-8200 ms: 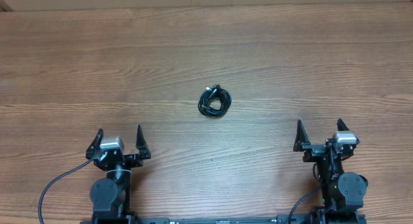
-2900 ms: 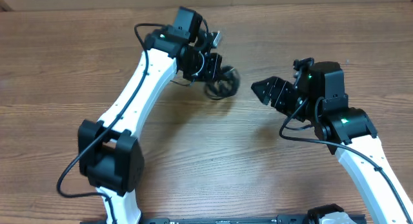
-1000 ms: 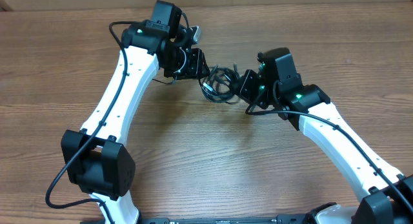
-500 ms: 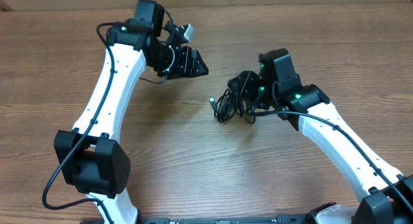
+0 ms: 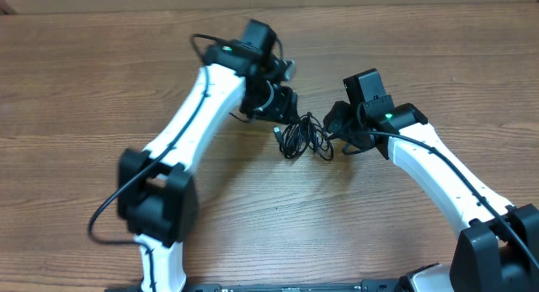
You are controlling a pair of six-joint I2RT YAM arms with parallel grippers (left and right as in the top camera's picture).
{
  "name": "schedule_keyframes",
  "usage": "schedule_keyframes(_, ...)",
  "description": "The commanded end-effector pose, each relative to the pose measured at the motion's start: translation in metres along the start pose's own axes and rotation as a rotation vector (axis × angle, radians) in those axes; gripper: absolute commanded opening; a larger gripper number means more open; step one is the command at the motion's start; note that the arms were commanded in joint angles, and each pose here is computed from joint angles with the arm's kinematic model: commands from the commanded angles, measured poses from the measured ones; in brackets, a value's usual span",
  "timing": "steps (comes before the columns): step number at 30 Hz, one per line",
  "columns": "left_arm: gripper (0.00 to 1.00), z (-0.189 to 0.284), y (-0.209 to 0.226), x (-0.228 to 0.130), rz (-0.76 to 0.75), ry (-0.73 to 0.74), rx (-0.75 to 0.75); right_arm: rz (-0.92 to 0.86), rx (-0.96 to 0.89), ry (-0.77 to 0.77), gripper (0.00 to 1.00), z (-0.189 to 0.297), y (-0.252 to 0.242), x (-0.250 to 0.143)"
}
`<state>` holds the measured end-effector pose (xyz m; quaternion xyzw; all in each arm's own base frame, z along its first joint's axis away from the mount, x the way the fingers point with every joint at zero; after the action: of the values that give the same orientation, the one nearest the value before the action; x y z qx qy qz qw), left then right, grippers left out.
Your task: Untangle cables
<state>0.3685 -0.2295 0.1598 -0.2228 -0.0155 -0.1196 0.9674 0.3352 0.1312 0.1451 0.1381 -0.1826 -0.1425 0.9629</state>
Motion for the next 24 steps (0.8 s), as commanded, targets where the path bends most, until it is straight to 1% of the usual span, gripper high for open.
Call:
schedule_keyframes(1, 0.51, -0.041, 0.006, -0.006, 0.015, 0.092, 0.032, 0.039, 0.013, 0.024, 0.53, -0.002, 0.004, -0.001)
schedule_keyframes(2, 0.47, -0.048, 0.005, -0.007, 0.013, 0.108, 0.028, 0.038, 0.008, 0.029, 0.54, -0.003, 0.003, -0.002)
schedule_keyframes(3, 0.41, -0.055, 0.005, -0.008, 0.012, 0.119, 0.025, 0.038, 0.008, 0.031, 0.54, -0.003, 0.003, -0.002)
schedule_keyframes(5, 0.15, -0.061, 0.006, -0.008, 0.011, 0.127, 0.028, 0.038, 0.007, 0.036, 0.55, -0.005, 0.003, -0.002)
schedule_keyframes(6, 0.04, -0.060, 0.006, -0.007, 0.011, 0.125, 0.028, 0.038, 0.007, 0.036, 0.55, -0.006, 0.003, -0.002)
schedule_keyframes(9, 0.04, -0.054, 0.003, -0.004, 0.007, 0.111, 0.023, 0.038, 0.008, 0.036, 0.55, -0.006, 0.003, -0.002)
schedule_keyframes(11, 0.04, -0.037, -0.006, 0.001, 0.003, 0.102, -0.006, 0.039, 0.032, 0.046, 0.55, -0.006, 0.006, -0.003)
schedule_keyframes(12, 0.04, -0.022, -0.017, 0.004, -0.016, 0.092, -0.044, 0.040, 0.057, 0.053, 0.55, -0.006, 0.009, -0.004)
schedule_keyframes(13, 0.04, -0.002, -0.032, 0.008, -0.057, 0.075, -0.112, 0.089, 0.140, 0.066, 0.55, -0.005, 0.021, -0.004)
schedule_keyframes(14, 0.04, 0.007, -0.037, 0.010, -0.070, 0.065, -0.133, 0.109, 0.168, 0.069, 0.55, -0.004, 0.025, -0.003)
schedule_keyframes(16, 0.04, 0.025, -0.045, 0.015, -0.087, 0.032, -0.129, 0.148, 0.261, 0.053, 0.55, -0.002, 0.039, 0.001)
schedule_keyframes(19, 0.04, 0.030, -0.047, 0.015, -0.089, 0.026, -0.124, 0.148, 0.266, 0.027, 0.55, -0.002, 0.041, 0.006)
schedule_keyframes(20, 0.04, 0.030, -0.046, 0.013, -0.084, 0.037, -0.122, 0.148, 0.257, 0.021, 0.51, -0.002, 0.040, 0.006)
schedule_keyframes(21, 0.04, 0.030, -0.044, 0.012, -0.076, 0.046, -0.118, 0.147, 0.251, 0.018, 0.33, -0.002, 0.039, 0.007)
schedule_keyframes(22, 0.04, 0.031, -0.042, 0.012, -0.069, 0.047, -0.117, 0.148, 0.253, 0.015, 0.25, -0.002, 0.039, 0.007)
schedule_keyframes(24, 0.04, 0.033, -0.039, 0.012, -0.058, 0.051, -0.115, 0.149, 0.257, 0.008, 0.14, -0.002, 0.040, 0.009)
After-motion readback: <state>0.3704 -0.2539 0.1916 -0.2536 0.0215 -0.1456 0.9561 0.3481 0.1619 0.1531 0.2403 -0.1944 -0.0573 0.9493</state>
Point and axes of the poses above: each gripper's point midway between its finger pads, its own z axis back along the fingers, its own y axis along the line the jaws close on, x = y × z, the point moved 5 cm from there along z, back along the fingers, and after that the axes turned 6 degrees about z, right-handed, at the moved point
